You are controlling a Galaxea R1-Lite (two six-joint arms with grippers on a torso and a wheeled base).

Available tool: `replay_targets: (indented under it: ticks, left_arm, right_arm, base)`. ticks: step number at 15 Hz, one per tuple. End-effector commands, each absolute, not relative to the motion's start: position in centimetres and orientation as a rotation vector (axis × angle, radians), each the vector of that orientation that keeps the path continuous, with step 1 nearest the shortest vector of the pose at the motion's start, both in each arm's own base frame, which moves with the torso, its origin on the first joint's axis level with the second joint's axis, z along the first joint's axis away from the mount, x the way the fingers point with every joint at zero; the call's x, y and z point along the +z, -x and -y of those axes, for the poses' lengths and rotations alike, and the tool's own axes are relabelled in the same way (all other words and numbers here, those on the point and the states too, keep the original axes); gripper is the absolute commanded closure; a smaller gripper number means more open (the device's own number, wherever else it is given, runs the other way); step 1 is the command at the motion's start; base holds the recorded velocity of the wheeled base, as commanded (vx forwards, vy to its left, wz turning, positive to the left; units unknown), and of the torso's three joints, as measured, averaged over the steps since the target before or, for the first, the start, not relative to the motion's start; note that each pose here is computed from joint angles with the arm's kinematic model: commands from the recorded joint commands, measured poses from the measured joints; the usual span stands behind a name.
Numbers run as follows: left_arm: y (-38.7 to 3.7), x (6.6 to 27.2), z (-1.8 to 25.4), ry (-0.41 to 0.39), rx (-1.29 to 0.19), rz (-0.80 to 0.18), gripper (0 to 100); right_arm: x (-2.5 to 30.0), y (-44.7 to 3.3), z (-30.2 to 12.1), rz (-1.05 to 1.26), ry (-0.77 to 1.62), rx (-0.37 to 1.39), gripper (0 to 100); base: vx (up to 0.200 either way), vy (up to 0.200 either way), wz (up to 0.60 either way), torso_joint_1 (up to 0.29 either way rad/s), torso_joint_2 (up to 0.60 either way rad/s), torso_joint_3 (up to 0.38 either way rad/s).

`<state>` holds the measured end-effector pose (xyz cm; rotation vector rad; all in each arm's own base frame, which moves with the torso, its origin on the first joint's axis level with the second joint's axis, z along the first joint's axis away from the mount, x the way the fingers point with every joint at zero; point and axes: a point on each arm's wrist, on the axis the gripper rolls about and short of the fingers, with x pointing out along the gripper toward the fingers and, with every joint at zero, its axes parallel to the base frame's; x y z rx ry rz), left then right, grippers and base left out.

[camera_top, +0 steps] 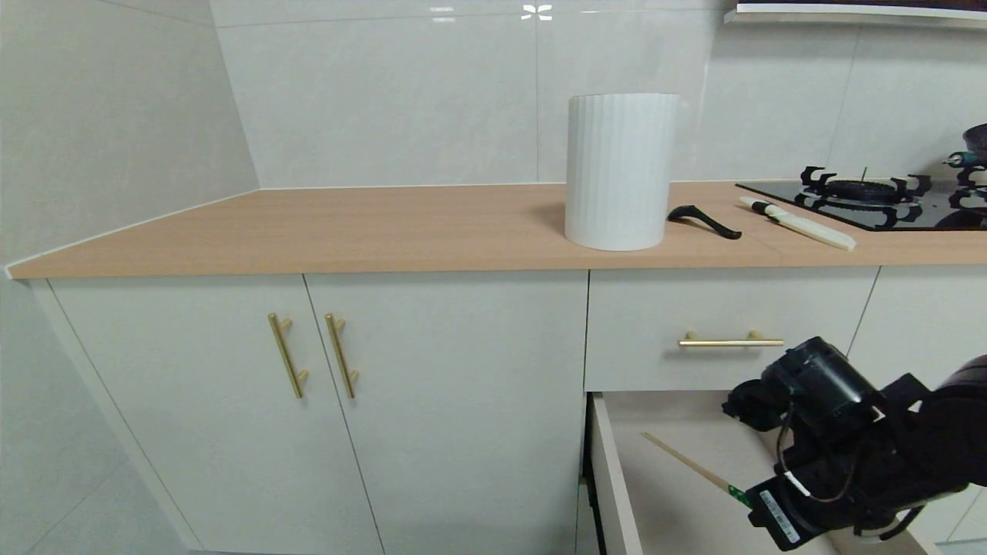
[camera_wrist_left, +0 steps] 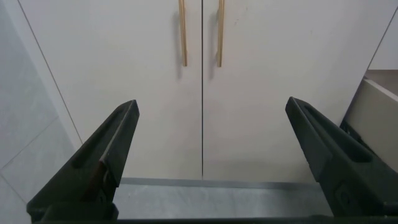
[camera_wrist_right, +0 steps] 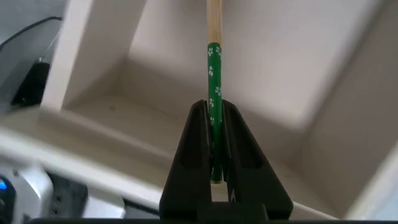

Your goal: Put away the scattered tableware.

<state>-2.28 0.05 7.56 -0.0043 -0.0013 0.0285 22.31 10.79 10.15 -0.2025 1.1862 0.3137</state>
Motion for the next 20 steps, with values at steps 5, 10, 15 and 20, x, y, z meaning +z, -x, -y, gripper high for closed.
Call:
replay_targets:
  ticks: [5,10,15,20]
  left_arm:
    - [2.3,7.6,-0.1,0.005,0.029,0.002,0]
    - [2.3,7.6,-0.1,0.005,0.029,0.002,0]
    - [2.3,7.6,-0.1,0.005,0.029,0.002,0]
    - [2.3,7.6,-0.1,0.005,0.029,0.002,0]
  right_arm:
    - [2.0,-29.6,-13.6,-1.384,0.109,0.161,100]
    - [-0.8,-31.5,-14.5,-1.413,0.113,0.112,100]
    - [-1.9,-31.2,-15.1,-1.398,0.216,0.034,100]
    - [-1.9,-31.1,-15.0,-1.400,0.219,0.032,100]
  base:
    - [0.000,0.000,0.00,0.000,0.00,0.000]
    - [0.000,0.000,0.00,0.000,0.00,0.000]
    - [0.000,0.000,0.00,0.000,0.00,0.000]
    - [0.000,0.000,0.00,0.000,0.00,0.000]
